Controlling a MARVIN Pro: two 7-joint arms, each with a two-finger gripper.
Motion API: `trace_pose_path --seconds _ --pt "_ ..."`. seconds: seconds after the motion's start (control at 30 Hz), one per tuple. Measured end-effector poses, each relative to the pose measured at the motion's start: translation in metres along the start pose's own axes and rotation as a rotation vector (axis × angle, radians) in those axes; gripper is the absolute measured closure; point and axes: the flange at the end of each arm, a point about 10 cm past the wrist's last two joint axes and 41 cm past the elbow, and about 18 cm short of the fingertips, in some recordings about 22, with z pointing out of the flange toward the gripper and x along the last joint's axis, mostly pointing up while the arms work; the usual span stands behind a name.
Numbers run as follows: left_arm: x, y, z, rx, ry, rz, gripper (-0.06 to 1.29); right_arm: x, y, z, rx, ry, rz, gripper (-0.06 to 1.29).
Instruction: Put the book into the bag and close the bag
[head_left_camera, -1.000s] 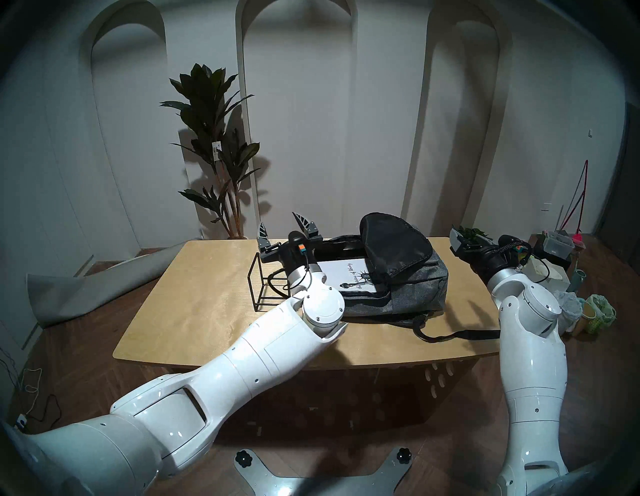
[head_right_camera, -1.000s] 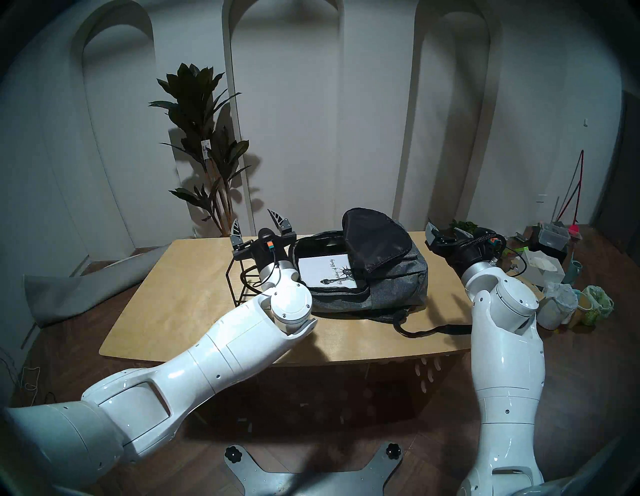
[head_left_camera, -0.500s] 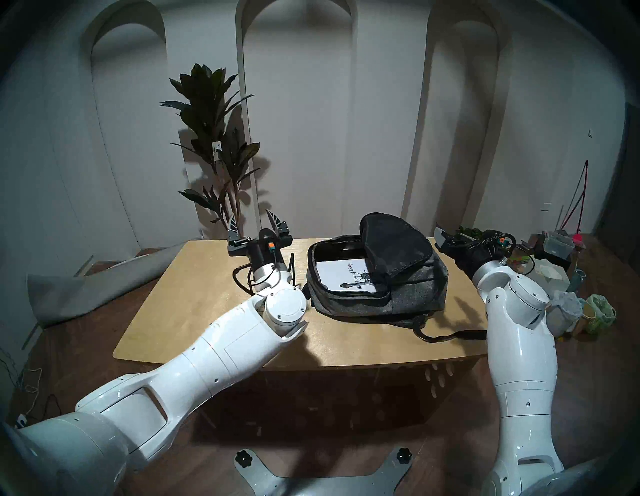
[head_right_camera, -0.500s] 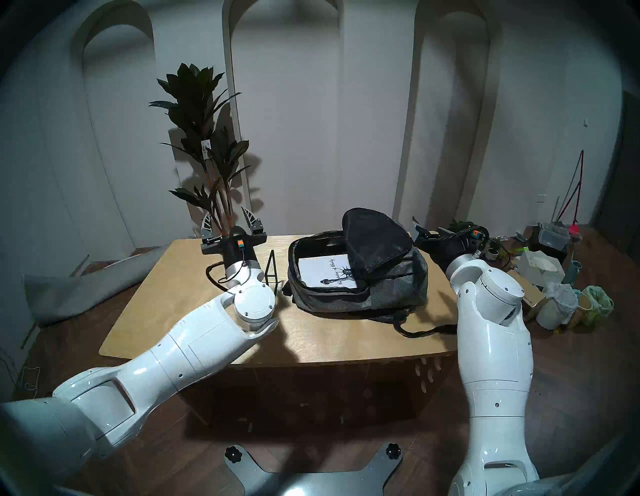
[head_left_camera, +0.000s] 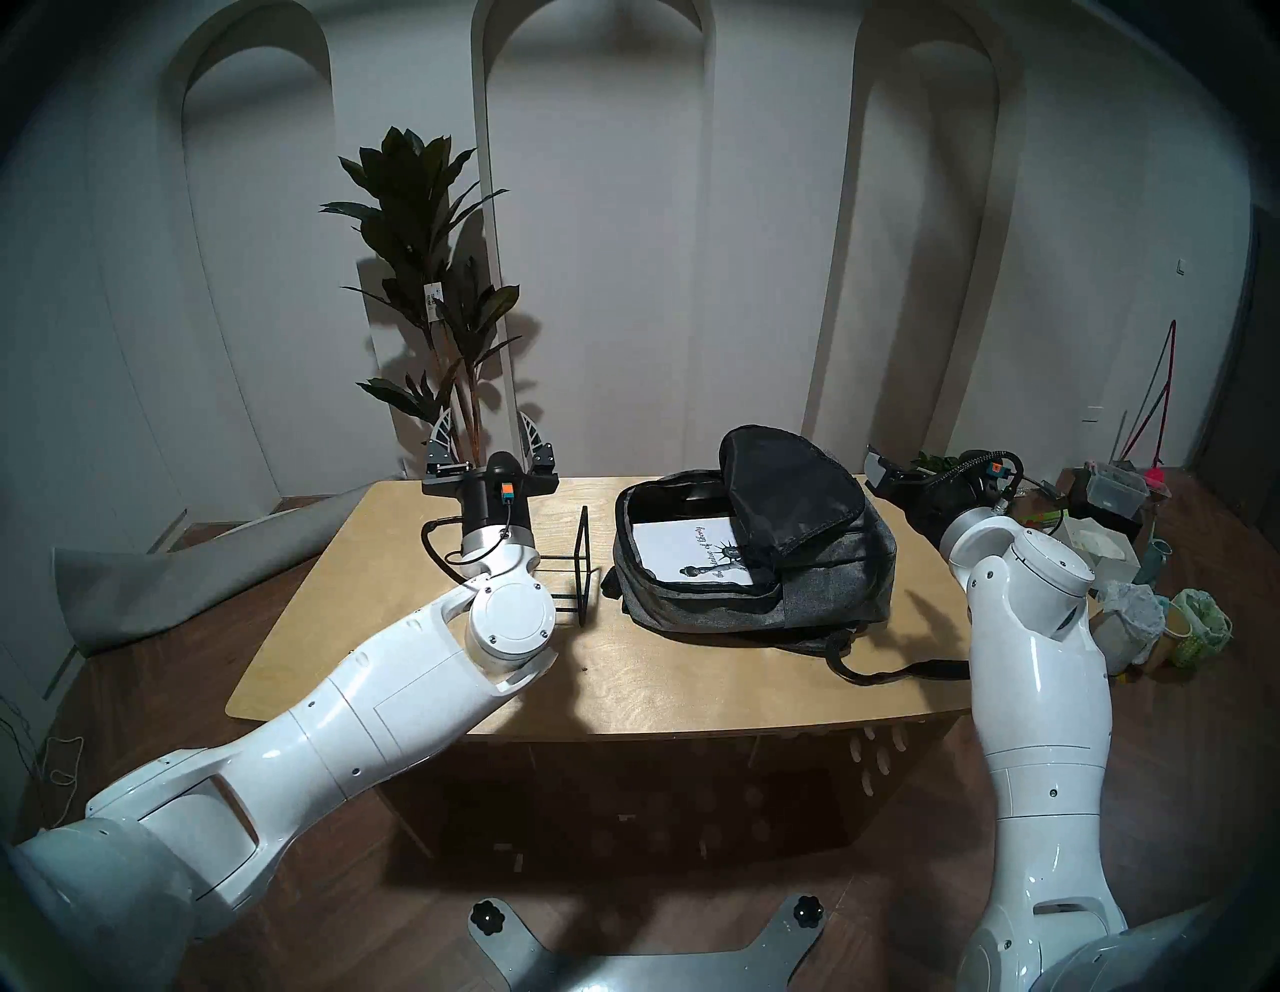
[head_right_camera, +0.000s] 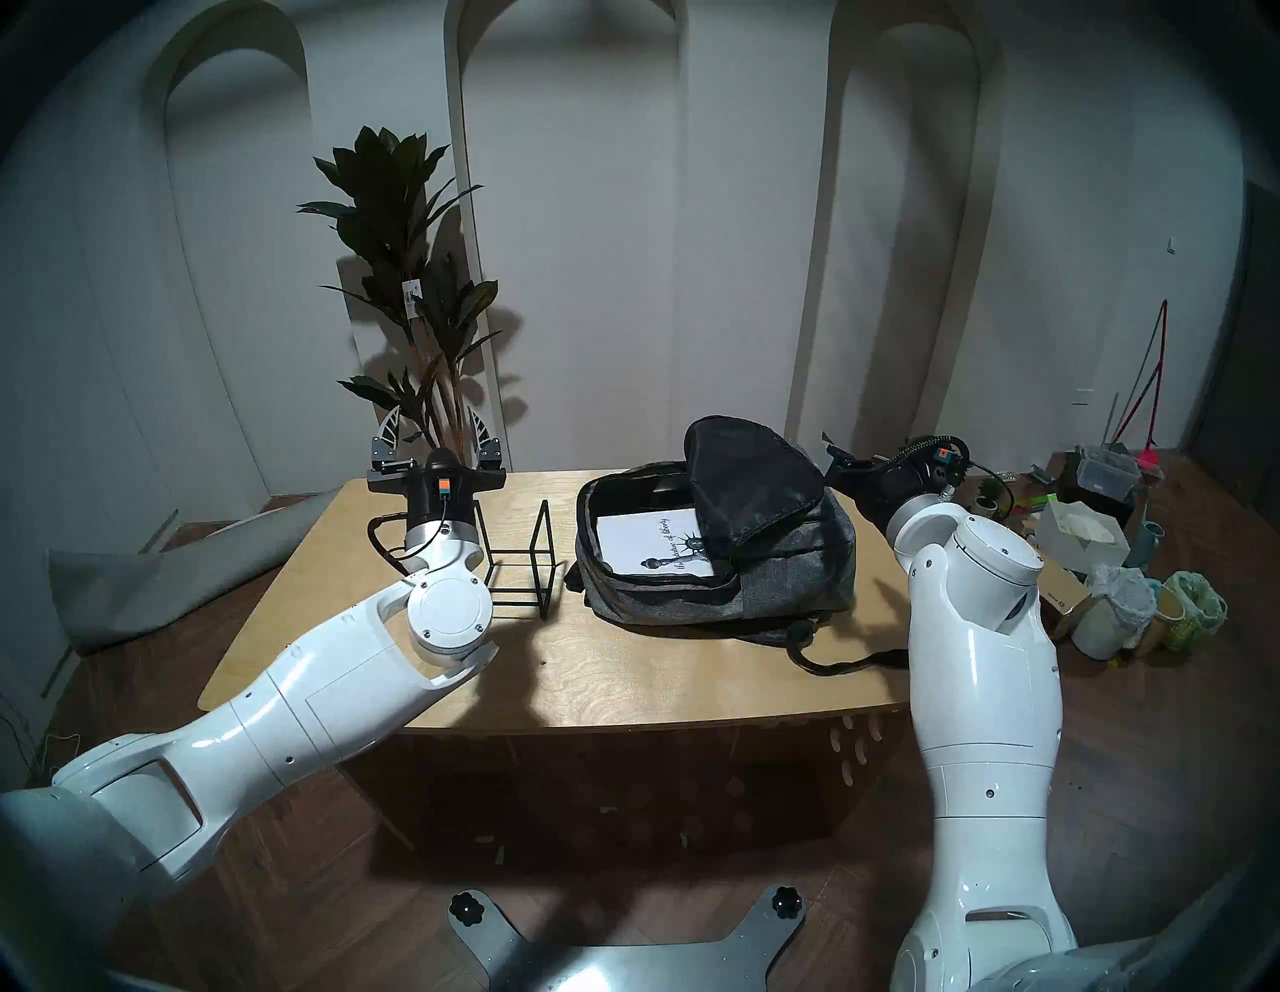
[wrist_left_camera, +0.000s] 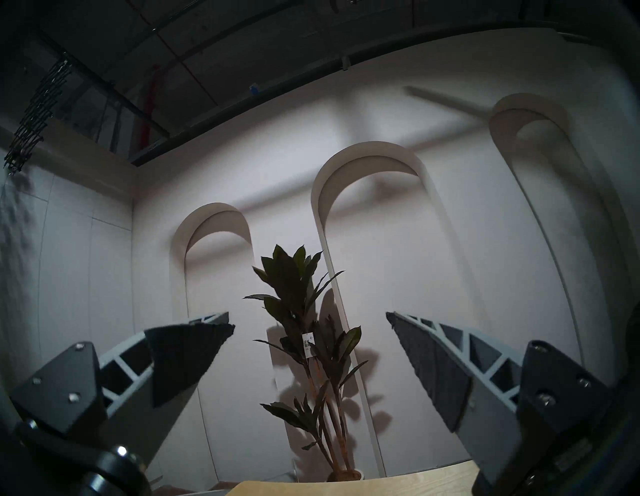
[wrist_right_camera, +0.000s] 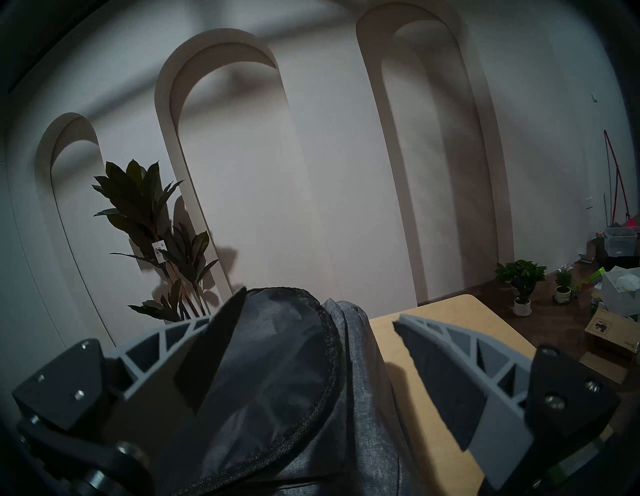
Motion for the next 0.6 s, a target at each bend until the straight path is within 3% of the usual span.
trace_pose_path --seconds 0.37,0.6 --pt "0.008 -0.011 -0.023 -0.220 0.018 0.025 -0.01 0.004 0.010 0.006 -0.083 -0.087 -0.015 0.00" --pt "0.012 -0.020 -0.034 -0.354 -0.007 0.024 -0.01 -0.001 0.006 0.015 -0.100 -0.170 -0.003 0.00"
